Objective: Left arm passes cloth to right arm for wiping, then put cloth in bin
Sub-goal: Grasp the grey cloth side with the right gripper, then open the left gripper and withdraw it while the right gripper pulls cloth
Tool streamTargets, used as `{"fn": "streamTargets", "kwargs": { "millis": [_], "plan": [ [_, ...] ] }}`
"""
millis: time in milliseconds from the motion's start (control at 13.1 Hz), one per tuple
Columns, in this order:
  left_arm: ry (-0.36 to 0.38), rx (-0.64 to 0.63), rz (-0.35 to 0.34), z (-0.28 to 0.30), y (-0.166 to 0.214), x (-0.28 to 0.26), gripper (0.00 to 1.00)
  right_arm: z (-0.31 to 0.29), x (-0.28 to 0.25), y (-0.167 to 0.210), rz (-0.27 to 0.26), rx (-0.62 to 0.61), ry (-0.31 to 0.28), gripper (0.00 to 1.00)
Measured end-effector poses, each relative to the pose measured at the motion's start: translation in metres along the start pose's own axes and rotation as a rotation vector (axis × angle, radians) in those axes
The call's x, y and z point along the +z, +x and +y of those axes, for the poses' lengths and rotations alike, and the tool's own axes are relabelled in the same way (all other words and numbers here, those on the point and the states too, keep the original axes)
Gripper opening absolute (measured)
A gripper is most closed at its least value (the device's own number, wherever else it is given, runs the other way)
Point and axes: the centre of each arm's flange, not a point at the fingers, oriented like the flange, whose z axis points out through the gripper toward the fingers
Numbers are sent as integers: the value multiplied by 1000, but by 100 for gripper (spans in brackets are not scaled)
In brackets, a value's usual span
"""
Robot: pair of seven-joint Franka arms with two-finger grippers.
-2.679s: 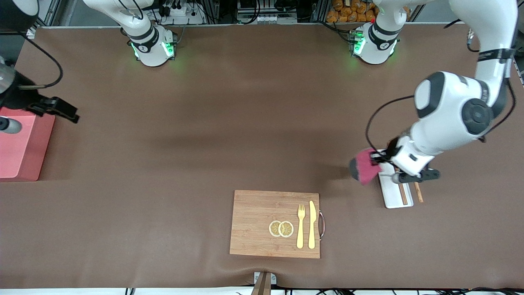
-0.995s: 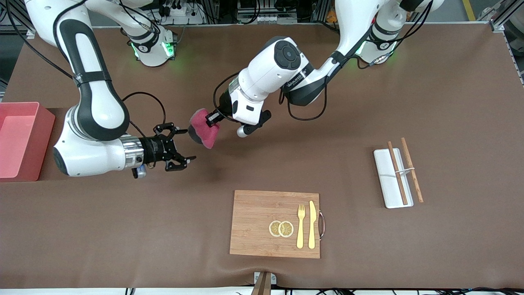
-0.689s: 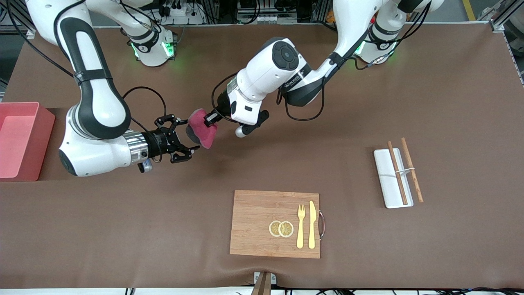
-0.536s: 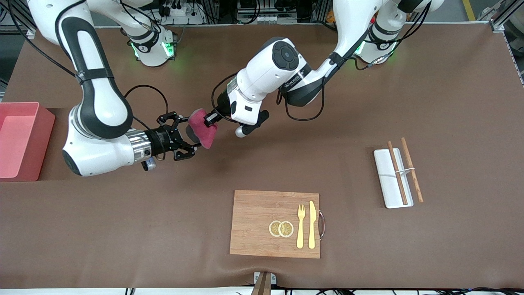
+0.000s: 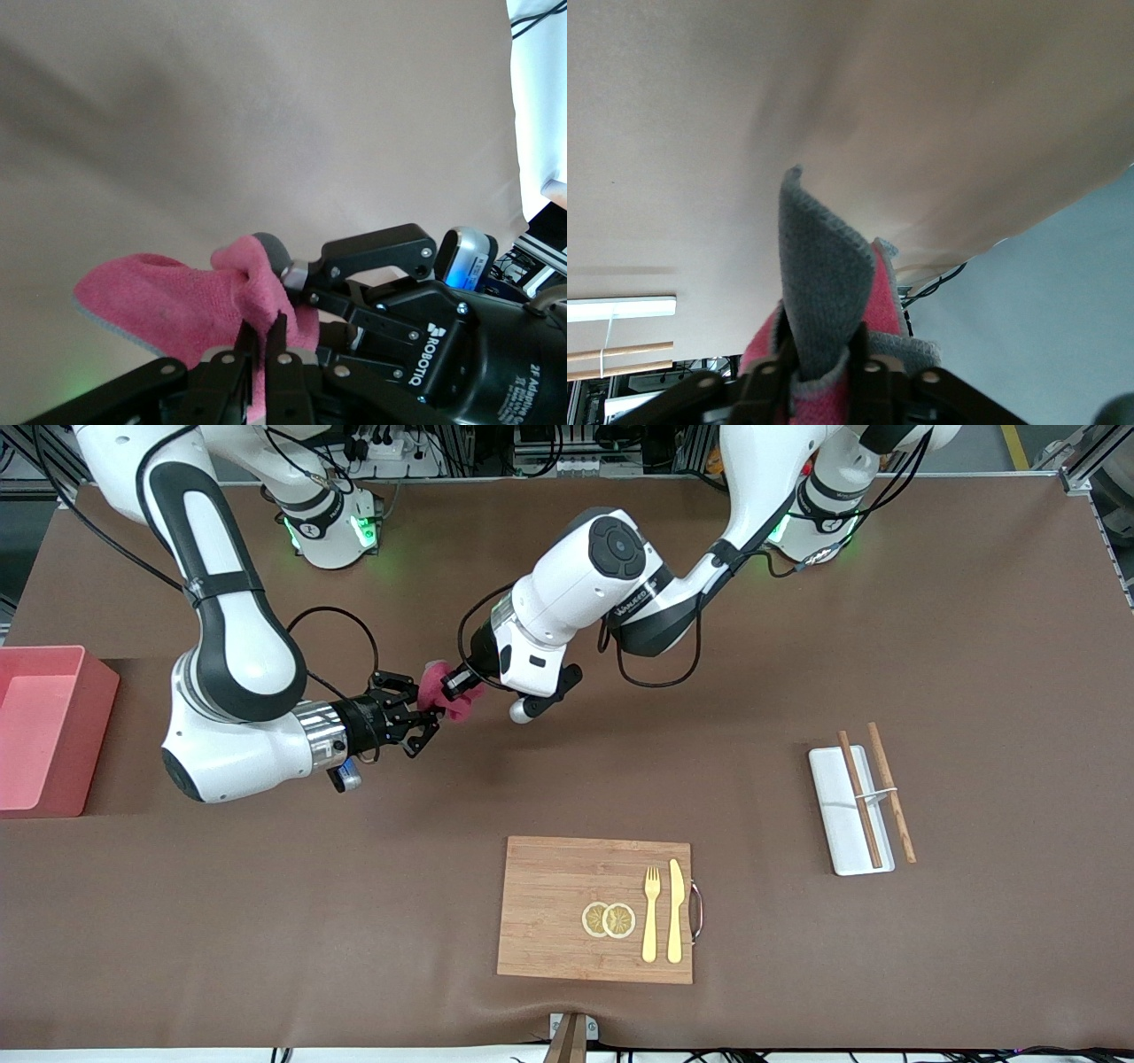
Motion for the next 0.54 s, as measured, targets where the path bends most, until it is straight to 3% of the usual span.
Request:
{"fn": "streamTargets", "kwargs": {
  "millis": [77,230,383,536],
  "plan": [
    [0,-1,0,0,0,0,6,0,-1,0,2,-14,5,9],
    [0,-3,-1,0,-2,0,6,-2,-3,2,10,-60,21,6],
    [-13,1,-1,5,-3,-5,23,-4,-10,9,51,-158,49,6],
    [-13,9,11,13,-1,-23,48,-8,-15,32,141,-258,73,6]
  ]
}}
